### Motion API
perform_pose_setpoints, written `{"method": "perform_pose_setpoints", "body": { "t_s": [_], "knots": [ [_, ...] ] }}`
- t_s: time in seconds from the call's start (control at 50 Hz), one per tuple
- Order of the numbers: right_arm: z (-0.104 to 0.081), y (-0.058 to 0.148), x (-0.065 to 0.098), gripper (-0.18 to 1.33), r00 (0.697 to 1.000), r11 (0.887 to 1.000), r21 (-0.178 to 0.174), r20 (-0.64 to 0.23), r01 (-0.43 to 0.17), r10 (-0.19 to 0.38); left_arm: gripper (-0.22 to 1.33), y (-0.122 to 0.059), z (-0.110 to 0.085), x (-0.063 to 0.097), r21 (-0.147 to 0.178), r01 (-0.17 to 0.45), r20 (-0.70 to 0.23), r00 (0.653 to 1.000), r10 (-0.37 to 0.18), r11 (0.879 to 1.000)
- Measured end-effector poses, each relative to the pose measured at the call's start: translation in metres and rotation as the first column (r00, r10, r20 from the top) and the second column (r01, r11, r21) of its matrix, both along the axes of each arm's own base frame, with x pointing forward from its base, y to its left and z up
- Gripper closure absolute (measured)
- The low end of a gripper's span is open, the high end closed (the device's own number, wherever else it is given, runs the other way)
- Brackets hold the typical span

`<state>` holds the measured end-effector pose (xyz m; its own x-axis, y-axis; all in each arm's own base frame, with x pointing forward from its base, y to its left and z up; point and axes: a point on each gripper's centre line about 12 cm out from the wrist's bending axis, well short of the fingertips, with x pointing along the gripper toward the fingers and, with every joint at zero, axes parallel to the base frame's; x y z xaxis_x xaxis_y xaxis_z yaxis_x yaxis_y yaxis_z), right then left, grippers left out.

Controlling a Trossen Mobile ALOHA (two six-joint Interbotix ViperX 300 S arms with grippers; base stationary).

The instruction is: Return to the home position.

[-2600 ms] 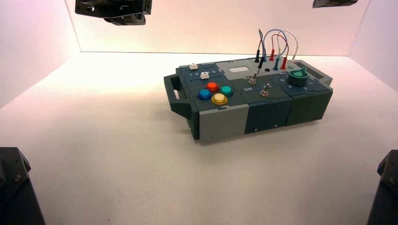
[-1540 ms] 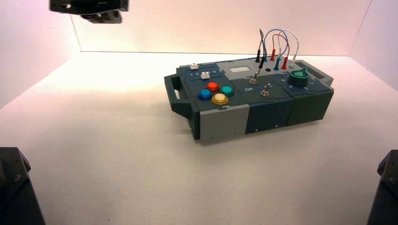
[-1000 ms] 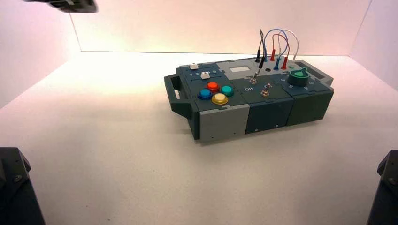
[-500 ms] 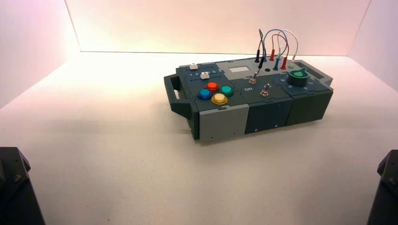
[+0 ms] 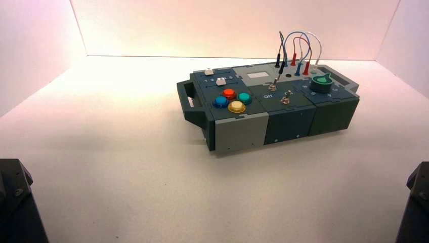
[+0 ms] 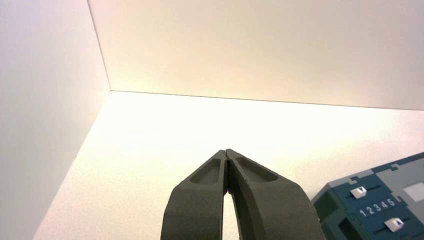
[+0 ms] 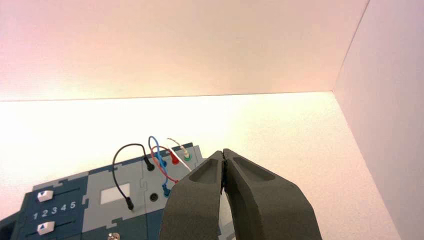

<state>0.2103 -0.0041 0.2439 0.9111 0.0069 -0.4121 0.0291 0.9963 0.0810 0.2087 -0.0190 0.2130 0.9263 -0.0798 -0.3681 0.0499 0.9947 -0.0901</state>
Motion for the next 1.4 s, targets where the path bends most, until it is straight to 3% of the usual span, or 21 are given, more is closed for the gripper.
{"method": "perform_pose_setpoints", "body": {
  "t_s": [0.48, 0.62, 0.96, 1.18, 1.4],
  "knots": [
    [-0.007, 0.002, -0.014, 1.29, 1.0, 1.0, 0.023, 0.005, 0.0, 0.0, 1.28, 0.005, 0.014, -0.046, -0.035, 0.0, 0.17, 0.985, 0.006, 0.999],
    [-0.007, 0.003, -0.019, 1.29, 1.0, 1.0, 0.026, 0.017, -0.004, 0.003, 1.28, 0.007, 0.015, -0.047, -0.037, -0.011, 0.172, 0.985, 0.017, 0.999],
    [-0.002, 0.005, -0.049, 1.29, 0.99, 0.999, 0.039, 0.139, -0.01, 0.004, 1.28, 0.007, 0.011, -0.045, -0.036, -0.015, 0.149, 0.989, 0.021, 0.999],
    [0.003, 0.007, -0.071, 1.29, 0.967, 0.998, 0.055, 0.256, -0.016, 0.002, 1.28, 0.007, 0.01, -0.044, -0.036, -0.017, 0.146, 0.989, 0.022, 0.999],
    [0.004, 0.007, -0.079, 1.29, 0.954, 0.998, 0.06, 0.299, -0.02, 0.001, 1.28, 0.007, 0.009, -0.045, -0.04, -0.017, 0.14, 0.99, 0.022, 0.999]
  ]
}}
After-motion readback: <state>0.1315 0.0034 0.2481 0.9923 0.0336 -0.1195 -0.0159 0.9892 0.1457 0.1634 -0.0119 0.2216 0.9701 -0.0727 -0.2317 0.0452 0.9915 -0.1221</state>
